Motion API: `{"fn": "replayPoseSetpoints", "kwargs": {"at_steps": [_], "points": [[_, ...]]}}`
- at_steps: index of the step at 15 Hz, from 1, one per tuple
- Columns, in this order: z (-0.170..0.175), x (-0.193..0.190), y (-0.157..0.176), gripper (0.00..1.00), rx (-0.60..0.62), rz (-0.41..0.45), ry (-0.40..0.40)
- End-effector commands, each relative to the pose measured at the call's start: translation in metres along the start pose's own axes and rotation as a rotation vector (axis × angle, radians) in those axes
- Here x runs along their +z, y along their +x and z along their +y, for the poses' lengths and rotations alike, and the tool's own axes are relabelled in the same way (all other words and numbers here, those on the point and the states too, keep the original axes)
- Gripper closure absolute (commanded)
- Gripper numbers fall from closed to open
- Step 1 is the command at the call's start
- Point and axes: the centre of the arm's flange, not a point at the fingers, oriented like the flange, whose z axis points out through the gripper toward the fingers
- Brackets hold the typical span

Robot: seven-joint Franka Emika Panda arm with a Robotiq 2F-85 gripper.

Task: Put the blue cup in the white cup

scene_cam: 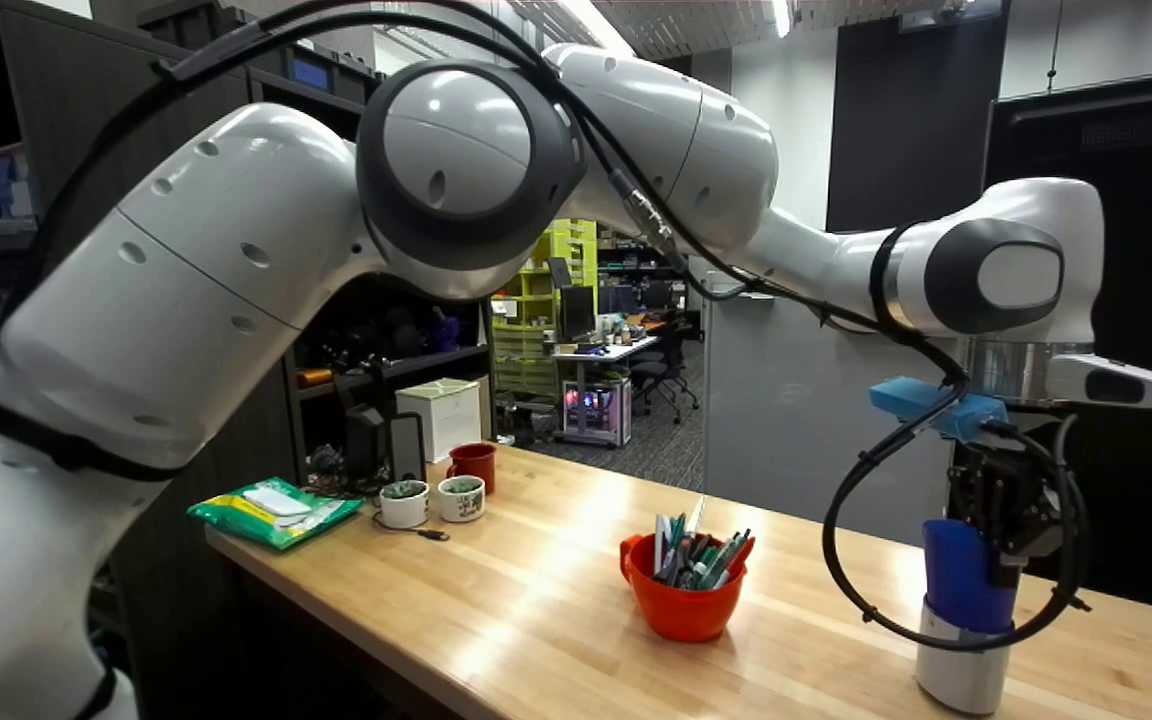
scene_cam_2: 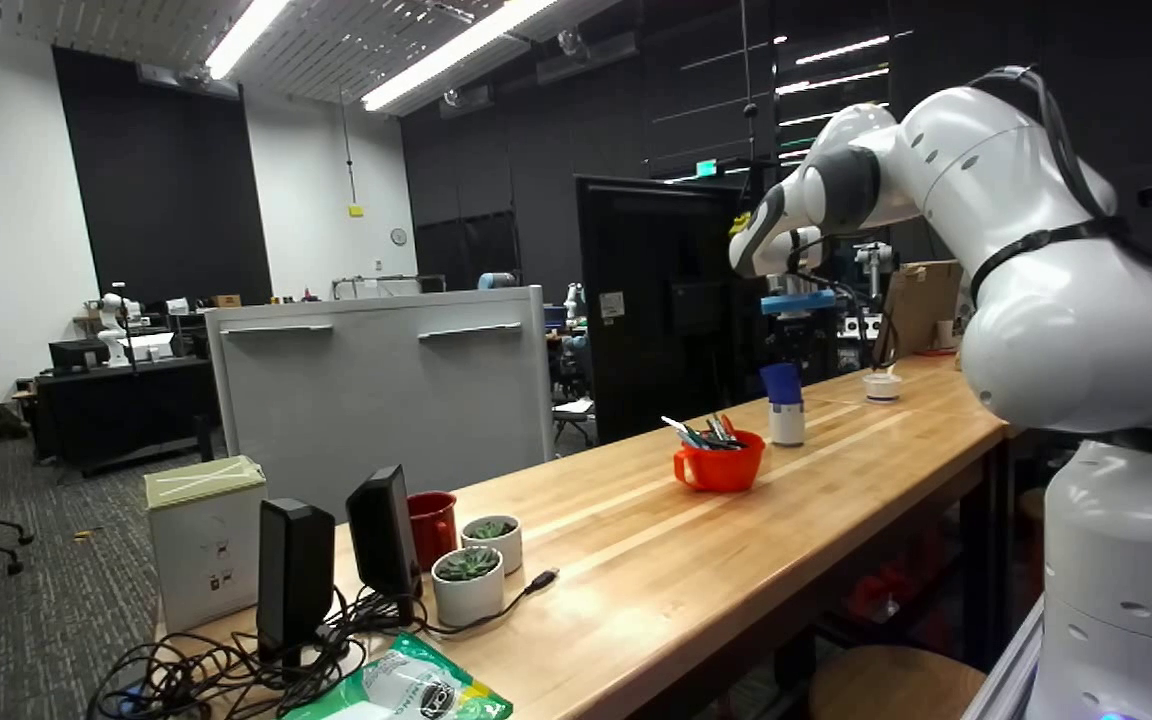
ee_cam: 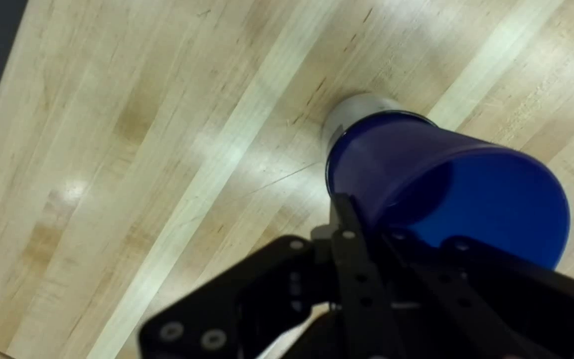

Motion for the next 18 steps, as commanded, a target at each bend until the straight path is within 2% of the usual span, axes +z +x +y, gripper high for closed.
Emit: {"fn": "replayPoseSetpoints", "kwargs": {"at_steps": [1,4,5,7,16,17,18], "points": [[0.002,-0.002,-0.003,0.99,-0.023,0.013,0.019],[0.002,-0.002,-0.004,0.99,-0.035,0.021,0.018],[0.002,-0.003,-0.004,0.71,-0.036,0.022,0.017],[0.002,-0.003,-0.005,0.66,-0.044,0.026,0.016],[-0.005,-0.022,-0.006,0.07,-0.097,0.045,0.023],[-0.006,-0.026,-0.007,0.01,-0.11,0.048,0.021],[-0.007,-0.031,-0.009,0.0,-0.128,0.052,0.018]]}}
